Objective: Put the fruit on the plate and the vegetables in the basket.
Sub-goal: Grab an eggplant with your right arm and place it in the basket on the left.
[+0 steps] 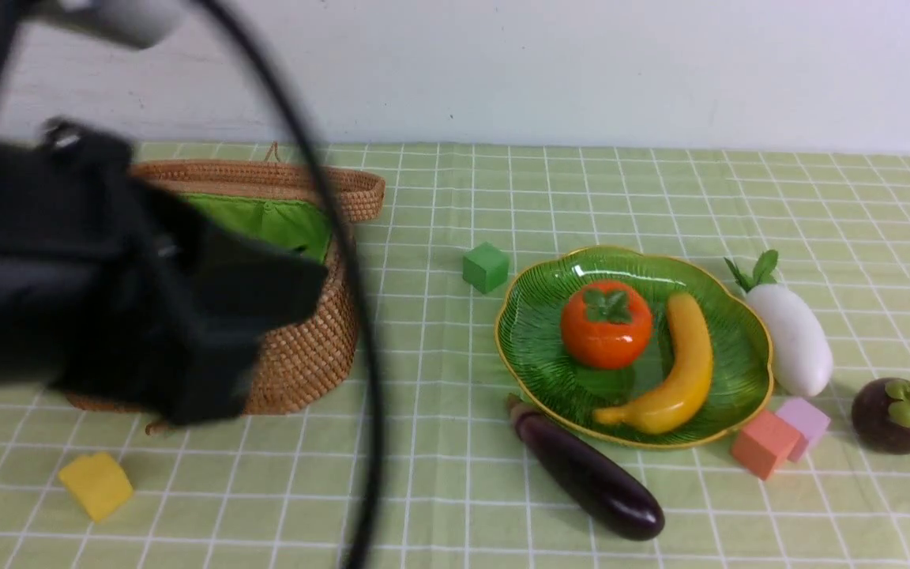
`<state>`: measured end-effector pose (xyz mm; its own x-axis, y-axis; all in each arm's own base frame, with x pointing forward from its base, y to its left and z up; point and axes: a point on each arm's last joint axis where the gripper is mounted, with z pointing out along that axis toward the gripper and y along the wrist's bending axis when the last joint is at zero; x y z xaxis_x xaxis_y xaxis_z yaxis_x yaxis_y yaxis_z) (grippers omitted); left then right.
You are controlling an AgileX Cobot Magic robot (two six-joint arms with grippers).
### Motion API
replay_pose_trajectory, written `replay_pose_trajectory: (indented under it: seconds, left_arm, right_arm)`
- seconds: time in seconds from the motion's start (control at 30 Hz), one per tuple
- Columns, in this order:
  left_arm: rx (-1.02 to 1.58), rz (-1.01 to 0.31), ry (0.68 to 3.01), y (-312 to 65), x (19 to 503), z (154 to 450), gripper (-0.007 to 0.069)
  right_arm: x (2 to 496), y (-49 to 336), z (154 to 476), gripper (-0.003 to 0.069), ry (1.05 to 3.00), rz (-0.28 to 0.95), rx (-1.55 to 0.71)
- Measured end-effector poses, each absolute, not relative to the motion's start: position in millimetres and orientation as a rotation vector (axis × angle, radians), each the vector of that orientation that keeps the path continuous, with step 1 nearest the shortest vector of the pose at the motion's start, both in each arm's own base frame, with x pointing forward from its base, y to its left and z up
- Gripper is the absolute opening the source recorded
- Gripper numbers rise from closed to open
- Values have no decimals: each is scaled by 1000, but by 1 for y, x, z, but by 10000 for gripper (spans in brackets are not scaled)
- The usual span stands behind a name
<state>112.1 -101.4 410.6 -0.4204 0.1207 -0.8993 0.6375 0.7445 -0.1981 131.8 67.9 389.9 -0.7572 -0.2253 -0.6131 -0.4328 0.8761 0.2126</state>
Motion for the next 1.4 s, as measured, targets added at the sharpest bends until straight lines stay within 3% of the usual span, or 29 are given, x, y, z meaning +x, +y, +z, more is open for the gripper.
replay_pose_trajectory:
  seconds: [0.13, 0.23, 0.5, 0.73, 0.93, 1.4]
  left_arm:
    - [532, -690, 1804, -69, 72, 401, -13]
    - [515, -705, 1737, -55, 54, 397, -13]
    - [515, -706, 1734, -52, 50, 394, -13]
    - [510, -718, 1730, -53, 50, 395, -13]
    - [502, -747, 1734, -54, 49, 395, -13]
    - [506, -748, 1742, -54, 49, 394, -13]
  right_arm:
    - [167, 88, 374, 195, 2521, 569, -531]
    - [194, 105, 358, 195, 2590, 584, -586]
    - [227, 155, 308, 230, 2707, 384, -795]
    - [254, 180, 256, 394, 2751, 208, -910]
    - [274, 191, 223, 506, 2753, 161, -923]
    - [289, 198, 190, 519, 2750, 102, -957]
